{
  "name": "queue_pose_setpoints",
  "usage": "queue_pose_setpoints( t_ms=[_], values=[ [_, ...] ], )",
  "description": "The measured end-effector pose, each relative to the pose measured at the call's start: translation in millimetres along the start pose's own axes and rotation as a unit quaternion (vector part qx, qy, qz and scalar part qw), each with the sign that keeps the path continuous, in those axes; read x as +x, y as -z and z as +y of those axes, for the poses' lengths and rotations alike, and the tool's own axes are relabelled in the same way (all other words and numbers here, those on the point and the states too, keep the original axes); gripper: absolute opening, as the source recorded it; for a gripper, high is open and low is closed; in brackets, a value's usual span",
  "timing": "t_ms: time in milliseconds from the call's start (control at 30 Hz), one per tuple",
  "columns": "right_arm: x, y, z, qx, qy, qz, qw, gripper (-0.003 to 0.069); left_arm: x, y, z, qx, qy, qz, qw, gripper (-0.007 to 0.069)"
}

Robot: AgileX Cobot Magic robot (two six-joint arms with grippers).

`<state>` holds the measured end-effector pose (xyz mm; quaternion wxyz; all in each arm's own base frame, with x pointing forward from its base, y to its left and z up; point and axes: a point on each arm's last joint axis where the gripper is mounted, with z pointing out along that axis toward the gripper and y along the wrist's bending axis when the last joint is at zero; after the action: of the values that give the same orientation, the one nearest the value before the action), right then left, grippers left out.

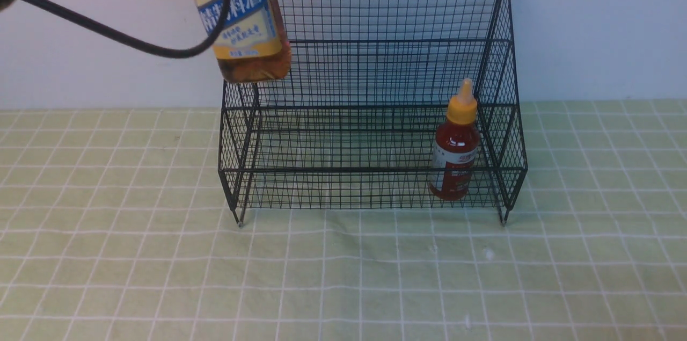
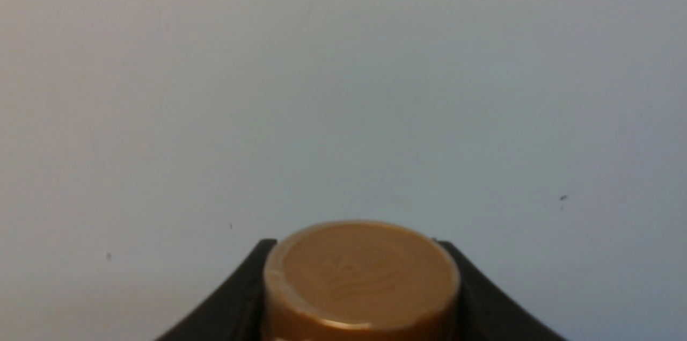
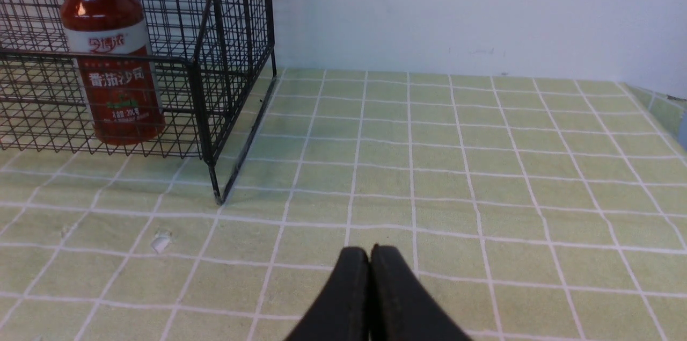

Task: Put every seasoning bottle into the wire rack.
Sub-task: Use the left arm to put the condiment bottle back on the shelf

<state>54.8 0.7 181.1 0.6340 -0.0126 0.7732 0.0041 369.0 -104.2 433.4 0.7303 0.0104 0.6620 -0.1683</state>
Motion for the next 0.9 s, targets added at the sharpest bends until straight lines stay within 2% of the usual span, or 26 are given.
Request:
queue_pose_setpoints(
  t_ms=[467,900],
  values=[
    [0,0,0,0.000,0.000,0.000,1.000,-0.0015,45,-25,6,-0.012,0.004,0.050,0.999,0.0301],
    [0,0,0,0.000,0.000,0.000,1.000,-0.0015,105,-39,11,-0.005,-0.019,0.189,0.982,0.0301]
  ],
)
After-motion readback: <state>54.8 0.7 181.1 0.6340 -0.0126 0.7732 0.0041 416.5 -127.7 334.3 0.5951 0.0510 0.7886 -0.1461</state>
